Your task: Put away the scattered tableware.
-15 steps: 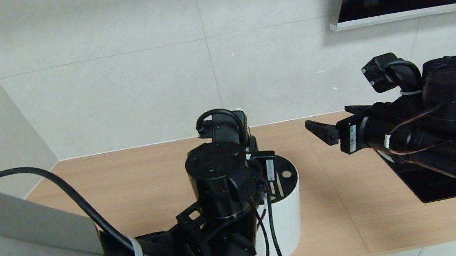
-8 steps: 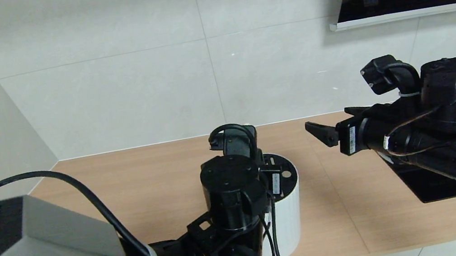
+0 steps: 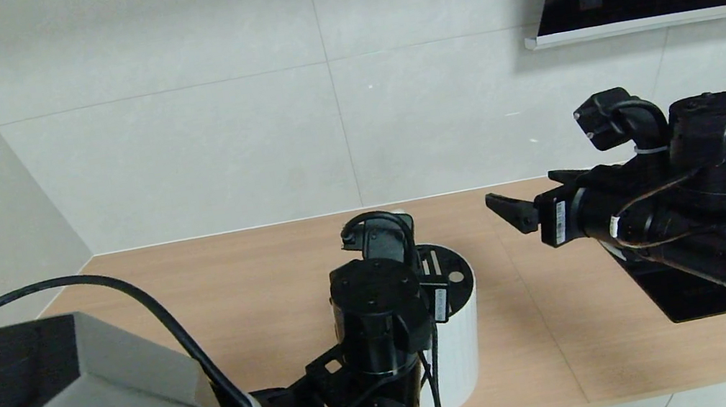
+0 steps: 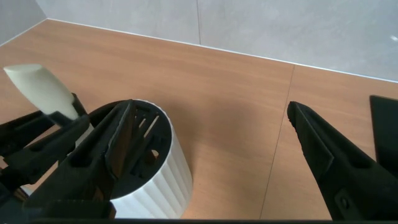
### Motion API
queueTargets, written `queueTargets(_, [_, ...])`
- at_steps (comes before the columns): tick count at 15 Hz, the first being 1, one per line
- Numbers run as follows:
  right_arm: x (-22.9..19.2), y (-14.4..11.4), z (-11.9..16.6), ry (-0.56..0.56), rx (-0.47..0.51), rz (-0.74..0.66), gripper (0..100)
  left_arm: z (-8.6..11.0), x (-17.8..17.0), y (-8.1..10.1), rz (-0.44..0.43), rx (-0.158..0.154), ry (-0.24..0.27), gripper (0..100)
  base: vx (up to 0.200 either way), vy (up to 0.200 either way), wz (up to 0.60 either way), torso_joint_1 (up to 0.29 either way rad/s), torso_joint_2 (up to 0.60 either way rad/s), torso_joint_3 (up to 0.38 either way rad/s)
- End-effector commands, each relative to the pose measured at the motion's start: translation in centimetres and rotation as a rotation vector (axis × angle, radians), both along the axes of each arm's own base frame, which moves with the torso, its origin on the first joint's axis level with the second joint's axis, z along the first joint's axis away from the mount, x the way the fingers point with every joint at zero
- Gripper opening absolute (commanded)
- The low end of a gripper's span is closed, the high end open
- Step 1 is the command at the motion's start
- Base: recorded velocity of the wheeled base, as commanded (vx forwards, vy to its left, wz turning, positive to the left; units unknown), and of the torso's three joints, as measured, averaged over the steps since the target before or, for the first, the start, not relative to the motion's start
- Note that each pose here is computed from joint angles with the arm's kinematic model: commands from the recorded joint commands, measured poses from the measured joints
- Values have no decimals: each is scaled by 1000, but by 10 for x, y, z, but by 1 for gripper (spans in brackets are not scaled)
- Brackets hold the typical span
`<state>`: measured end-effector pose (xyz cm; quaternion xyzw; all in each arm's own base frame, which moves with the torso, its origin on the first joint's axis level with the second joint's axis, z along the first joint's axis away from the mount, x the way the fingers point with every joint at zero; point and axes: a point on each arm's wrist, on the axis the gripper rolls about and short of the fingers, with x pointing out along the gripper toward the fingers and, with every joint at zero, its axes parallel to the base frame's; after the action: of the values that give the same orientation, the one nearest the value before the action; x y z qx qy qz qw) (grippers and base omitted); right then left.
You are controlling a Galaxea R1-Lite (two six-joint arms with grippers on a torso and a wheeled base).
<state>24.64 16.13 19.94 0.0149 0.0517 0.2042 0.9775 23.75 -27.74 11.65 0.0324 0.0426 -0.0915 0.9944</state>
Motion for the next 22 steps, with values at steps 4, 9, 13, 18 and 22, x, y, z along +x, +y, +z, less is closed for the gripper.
queueTargets(4, [0, 0, 0, 0, 0, 1, 100, -1, 0, 0, 0, 1, 1, 0, 0, 0, 0, 0, 0, 0])
queueTargets(9, [0, 0, 0, -3, 2, 1, 100, 0, 0, 0, 2, 0, 0, 100, 0, 0, 0, 0, 0, 0])
queueTargets(13, [0, 0, 0, -4, 2, 1, 100, 6, -1, 2, 2, -17, -12, 100, 0, 0, 0, 0, 0, 0])
queueTargets(18, [-12, -15, 25, -78, 51, -27, 100, 108, -41, 62, -46, -242, -195, 100, 0, 0, 0, 0, 0, 0])
queueTargets(22, [-43, -64, 65, -217, 125, -137, 100, 152, -69, 135, 7, -279, -271, 100, 0, 0, 0, 0, 0, 0])
